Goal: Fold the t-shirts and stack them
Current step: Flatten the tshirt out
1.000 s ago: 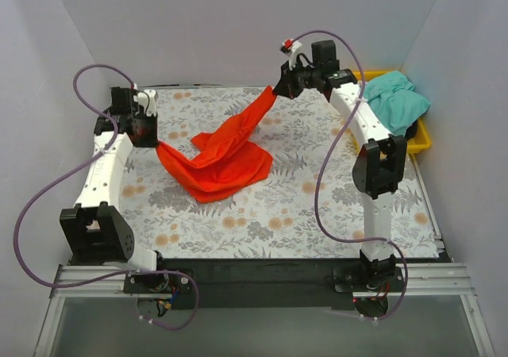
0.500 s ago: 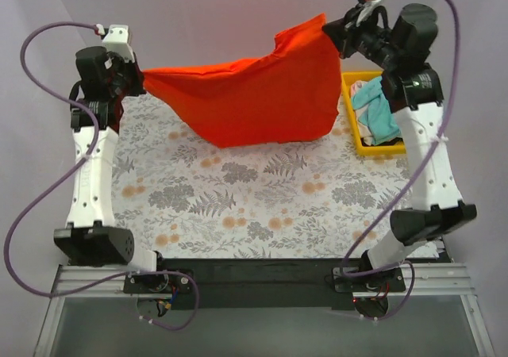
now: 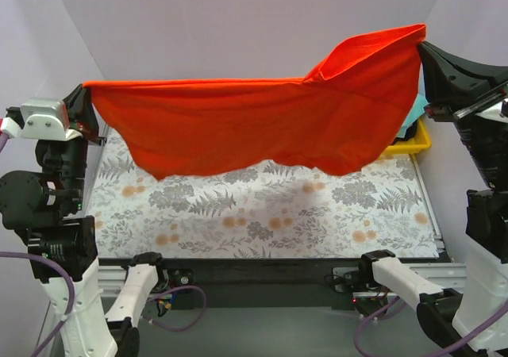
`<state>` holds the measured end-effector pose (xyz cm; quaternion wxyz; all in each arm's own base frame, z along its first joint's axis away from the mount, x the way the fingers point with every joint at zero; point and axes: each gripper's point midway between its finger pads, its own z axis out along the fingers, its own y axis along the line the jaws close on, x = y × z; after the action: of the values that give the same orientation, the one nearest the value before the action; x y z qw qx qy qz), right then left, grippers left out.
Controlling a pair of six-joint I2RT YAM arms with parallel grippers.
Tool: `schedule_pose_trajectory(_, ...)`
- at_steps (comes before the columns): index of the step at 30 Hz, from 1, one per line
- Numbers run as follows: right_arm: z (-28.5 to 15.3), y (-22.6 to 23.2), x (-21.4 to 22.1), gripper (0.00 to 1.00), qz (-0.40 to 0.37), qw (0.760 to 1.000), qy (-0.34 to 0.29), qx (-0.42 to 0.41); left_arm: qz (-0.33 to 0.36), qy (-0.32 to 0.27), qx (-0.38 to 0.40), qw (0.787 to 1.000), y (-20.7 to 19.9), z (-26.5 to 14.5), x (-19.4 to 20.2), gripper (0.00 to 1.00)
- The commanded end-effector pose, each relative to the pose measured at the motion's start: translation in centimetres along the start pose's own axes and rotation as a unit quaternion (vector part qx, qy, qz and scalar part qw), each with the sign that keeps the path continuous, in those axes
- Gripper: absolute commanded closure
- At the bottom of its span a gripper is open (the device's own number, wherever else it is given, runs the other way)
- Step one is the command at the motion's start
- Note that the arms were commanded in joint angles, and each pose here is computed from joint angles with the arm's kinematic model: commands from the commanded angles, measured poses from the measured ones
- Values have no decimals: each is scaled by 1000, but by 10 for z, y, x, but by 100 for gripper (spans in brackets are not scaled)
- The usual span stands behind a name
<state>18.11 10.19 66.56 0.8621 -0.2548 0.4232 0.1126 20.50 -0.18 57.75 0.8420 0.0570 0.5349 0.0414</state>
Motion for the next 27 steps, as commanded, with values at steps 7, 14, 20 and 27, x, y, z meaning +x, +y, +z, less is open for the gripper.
schedule_pose_trajectory(7, 42, -5, 124, 99, 1, 995, 98, 0, 18, 165, 24, 986, -5, 41, 124, 100)
schedule_pose_trajectory(14, 38, 30, 295, 99, 25, 972, 229, -48, 5, 320, 107, 941, -40, 26, 280, 100)
schedule_pose_trajectory(20, 15, 62, 426, 99, 51, 945, 314, -76, 0, 423, 146, 894, -58, 4, 400, 100)
schedule_pose_trajectory(27, 3, 76, 549, 99, 62, 907, 410, -78, -26, 566, 157, 809, -69, -11, 536, 100)
